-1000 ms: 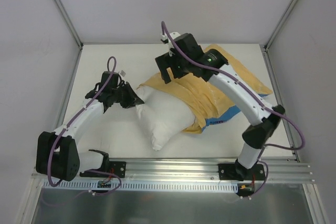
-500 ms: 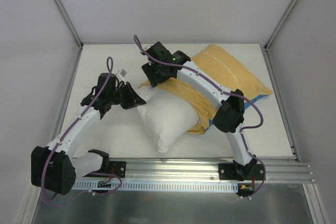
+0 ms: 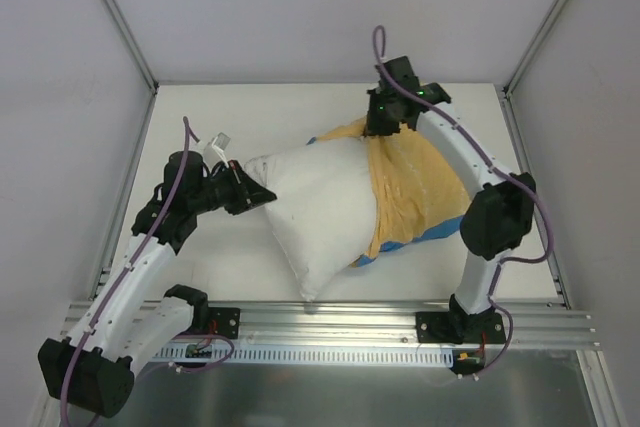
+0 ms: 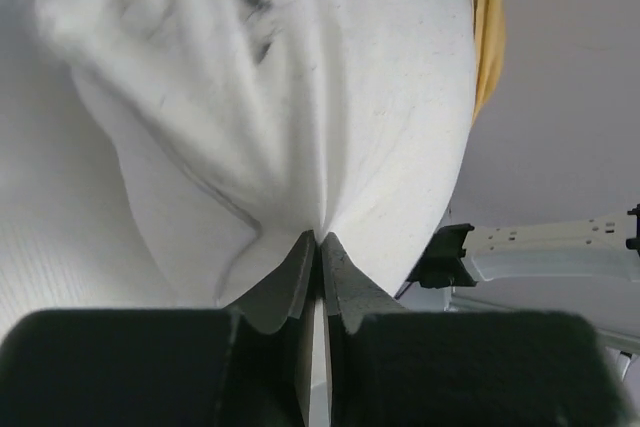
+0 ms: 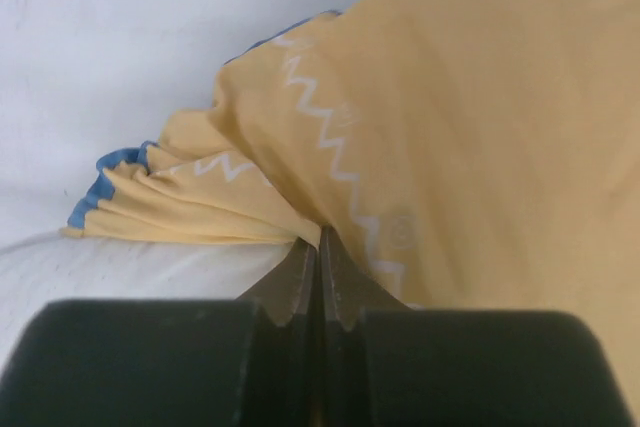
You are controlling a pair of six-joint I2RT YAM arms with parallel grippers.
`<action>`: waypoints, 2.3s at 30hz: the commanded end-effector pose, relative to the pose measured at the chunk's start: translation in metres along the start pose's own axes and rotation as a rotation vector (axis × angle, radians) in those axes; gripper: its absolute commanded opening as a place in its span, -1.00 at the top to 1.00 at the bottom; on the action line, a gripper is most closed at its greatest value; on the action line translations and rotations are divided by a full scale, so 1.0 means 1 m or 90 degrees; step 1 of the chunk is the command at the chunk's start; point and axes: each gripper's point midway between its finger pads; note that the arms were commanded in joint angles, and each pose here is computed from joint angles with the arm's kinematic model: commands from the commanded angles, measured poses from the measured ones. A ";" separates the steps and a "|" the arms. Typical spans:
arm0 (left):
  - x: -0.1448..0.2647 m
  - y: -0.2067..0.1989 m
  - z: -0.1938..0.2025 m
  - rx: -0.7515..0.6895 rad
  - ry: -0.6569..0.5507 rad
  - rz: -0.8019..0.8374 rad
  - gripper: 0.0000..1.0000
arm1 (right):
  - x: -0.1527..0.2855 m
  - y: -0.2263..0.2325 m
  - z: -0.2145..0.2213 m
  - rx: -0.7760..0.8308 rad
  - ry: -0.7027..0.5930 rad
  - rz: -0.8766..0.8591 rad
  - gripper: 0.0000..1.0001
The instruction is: Remove the pillowcase from the pillow
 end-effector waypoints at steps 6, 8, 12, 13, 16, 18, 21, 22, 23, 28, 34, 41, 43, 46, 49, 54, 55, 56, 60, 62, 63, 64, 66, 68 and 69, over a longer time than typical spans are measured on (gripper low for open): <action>0.053 -0.058 -0.015 -0.046 -0.086 0.052 1.00 | 0.091 -0.097 -0.036 -0.152 -0.169 0.145 0.99; 0.058 -0.059 -0.027 -0.054 -0.111 0.023 1.00 | 0.101 -0.104 -0.040 -0.167 -0.185 0.147 0.99; 0.048 -0.069 -0.053 -0.060 -0.126 -0.007 1.00 | 0.109 -0.086 -0.053 -0.152 -0.195 0.089 0.99; 0.042 -0.069 -0.054 -0.053 -0.114 -0.010 1.00 | 0.103 -0.078 -0.049 -0.141 -0.179 0.079 0.99; 0.023 -0.065 -0.048 -0.048 -0.051 -0.016 0.88 | 0.092 -0.071 -0.037 -0.114 -0.137 0.084 0.93; 0.011 -0.061 -0.031 -0.074 -0.004 -0.020 0.02 | 0.084 -0.073 -0.024 -0.108 -0.107 0.089 0.44; -0.005 -0.052 0.002 -0.109 0.062 -0.034 -0.88 | 0.083 -0.075 -0.015 -0.100 -0.087 0.097 -0.61; -0.009 -0.049 0.010 -0.114 0.079 -0.038 -0.96 | 0.083 -0.077 -0.011 -0.096 -0.082 0.100 -0.73; -0.016 -0.042 0.017 -0.114 0.098 -0.053 -0.98 | 0.089 -0.077 -0.010 -0.095 -0.089 0.103 -0.85; -0.046 -0.030 0.056 -0.203 0.184 -0.079 -0.97 | 0.112 -0.083 0.003 -0.078 -0.094 0.122 -0.98; -0.091 -0.016 0.073 -0.350 0.224 -0.135 -0.98 | 0.150 -0.091 0.020 -0.062 -0.122 0.139 -0.93; -0.137 0.002 0.071 -0.398 0.249 -0.191 -0.97 | 0.167 -0.097 0.062 -0.053 -0.112 0.143 -0.93; -0.150 0.004 0.077 -0.414 0.268 -0.190 -0.97 | 0.173 -0.100 0.072 -0.051 -0.114 0.147 -0.93; -0.170 0.009 0.085 -0.422 0.295 -0.195 -0.97 | 0.174 -0.105 0.094 -0.054 -0.096 0.158 -0.93; -0.187 0.016 0.090 -0.409 0.313 -0.202 -0.97 | 0.174 -0.110 0.114 -0.054 -0.073 0.170 -0.93; -0.194 -0.001 0.092 -0.381 0.317 -0.173 0.83 | 0.186 -0.127 0.146 -0.040 -0.048 0.223 -0.93; -0.189 -0.007 0.089 -0.366 0.303 -0.173 1.00 | 0.187 -0.132 0.153 -0.038 -0.041 0.239 -0.93; -0.185 -0.013 0.087 -0.357 0.296 -0.166 1.00 | 0.193 -0.134 0.158 -0.036 -0.044 0.247 -0.93; -0.158 -0.040 0.065 -0.316 0.223 -0.146 1.00 | 0.204 -0.142 0.168 -0.038 -0.051 0.276 -0.93; -0.137 -0.057 0.050 -0.281 0.186 -0.116 1.00 | 0.209 -0.145 0.167 -0.039 -0.058 0.289 -0.93; -0.130 -0.065 0.046 -0.272 0.184 -0.089 1.00 | 0.211 -0.146 0.167 -0.039 -0.061 0.293 -0.93; -0.116 -0.077 0.041 -0.252 0.187 -0.051 1.00 | 0.212 -0.147 0.165 -0.041 -0.064 0.296 -0.93; -0.106 -0.086 0.035 -0.247 0.174 -0.032 1.00 | 0.215 -0.148 0.162 -0.043 -0.070 0.299 -0.93; -0.088 -0.096 0.026 -0.230 0.157 -0.006 1.00 | 0.216 -0.149 0.160 -0.043 -0.072 0.302 -0.93; -0.082 -0.098 0.021 -0.223 0.148 0.000 1.00 | 0.217 -0.149 0.158 -0.044 -0.075 0.305 -0.93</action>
Point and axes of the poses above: each gripper's point midway between its finger pads, its own x axis back along the fingers, its own y axis along the line the jaws close on, z = x × y, and after that the axes turned 9 degrees about x, right-handed
